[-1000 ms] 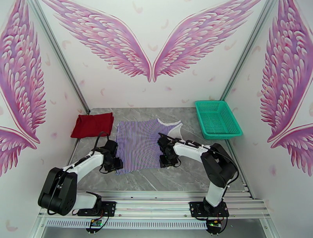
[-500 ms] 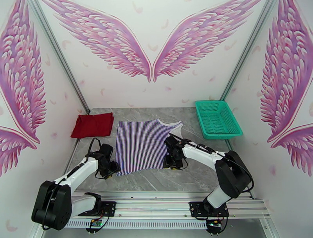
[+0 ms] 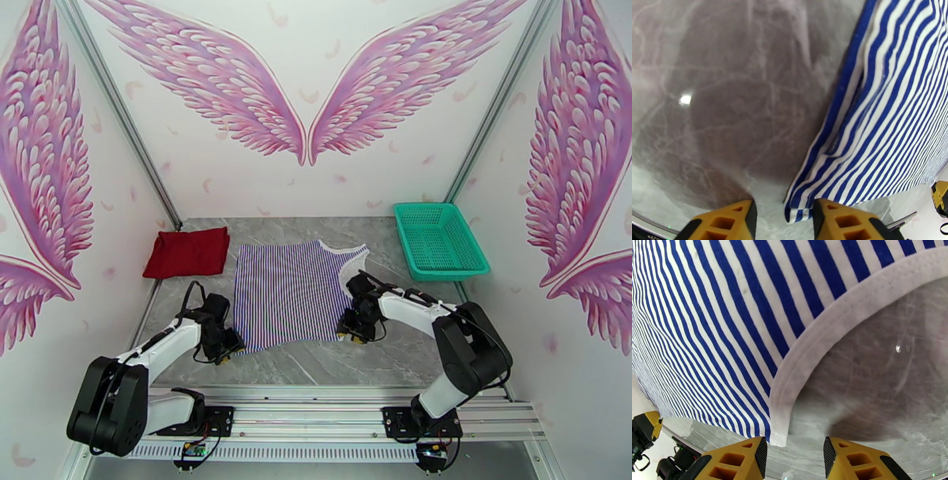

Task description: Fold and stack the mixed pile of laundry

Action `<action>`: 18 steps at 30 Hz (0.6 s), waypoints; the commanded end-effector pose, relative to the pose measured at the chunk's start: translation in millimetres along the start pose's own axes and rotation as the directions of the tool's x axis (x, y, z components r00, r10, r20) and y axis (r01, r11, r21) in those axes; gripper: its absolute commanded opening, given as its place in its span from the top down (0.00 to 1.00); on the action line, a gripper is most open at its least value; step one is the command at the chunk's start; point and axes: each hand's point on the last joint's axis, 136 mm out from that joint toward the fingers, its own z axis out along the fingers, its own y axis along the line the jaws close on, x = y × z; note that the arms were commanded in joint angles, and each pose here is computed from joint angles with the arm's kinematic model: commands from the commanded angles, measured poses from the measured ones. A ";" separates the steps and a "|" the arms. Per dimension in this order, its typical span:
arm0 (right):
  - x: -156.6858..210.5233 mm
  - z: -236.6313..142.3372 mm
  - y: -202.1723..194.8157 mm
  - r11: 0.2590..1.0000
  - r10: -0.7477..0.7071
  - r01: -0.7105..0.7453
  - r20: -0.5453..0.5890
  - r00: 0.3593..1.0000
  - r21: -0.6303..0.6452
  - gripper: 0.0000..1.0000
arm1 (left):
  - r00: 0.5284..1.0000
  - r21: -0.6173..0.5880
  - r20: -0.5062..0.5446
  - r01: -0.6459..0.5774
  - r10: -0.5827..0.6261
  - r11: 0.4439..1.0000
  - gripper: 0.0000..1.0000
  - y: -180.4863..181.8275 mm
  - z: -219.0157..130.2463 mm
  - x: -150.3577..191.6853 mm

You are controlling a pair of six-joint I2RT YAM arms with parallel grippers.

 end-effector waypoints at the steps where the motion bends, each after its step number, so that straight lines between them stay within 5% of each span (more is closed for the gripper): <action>1: -1.7 6.0 3.3 1.000 0.024 -0.025 -0.009 1.000 -0.015 0.56 | 0.999 0.086 -0.002 -0.050 0.050 0.995 0.58 -23.9 1.5 -3.7; 18: 9.6 12.5 29.0 1.000 0.002 -0.003 -0.029 1.000 -0.024 0.64 | 0.991 0.088 -0.040 -0.126 0.130 0.988 0.62 -34.7 -4.4 2.3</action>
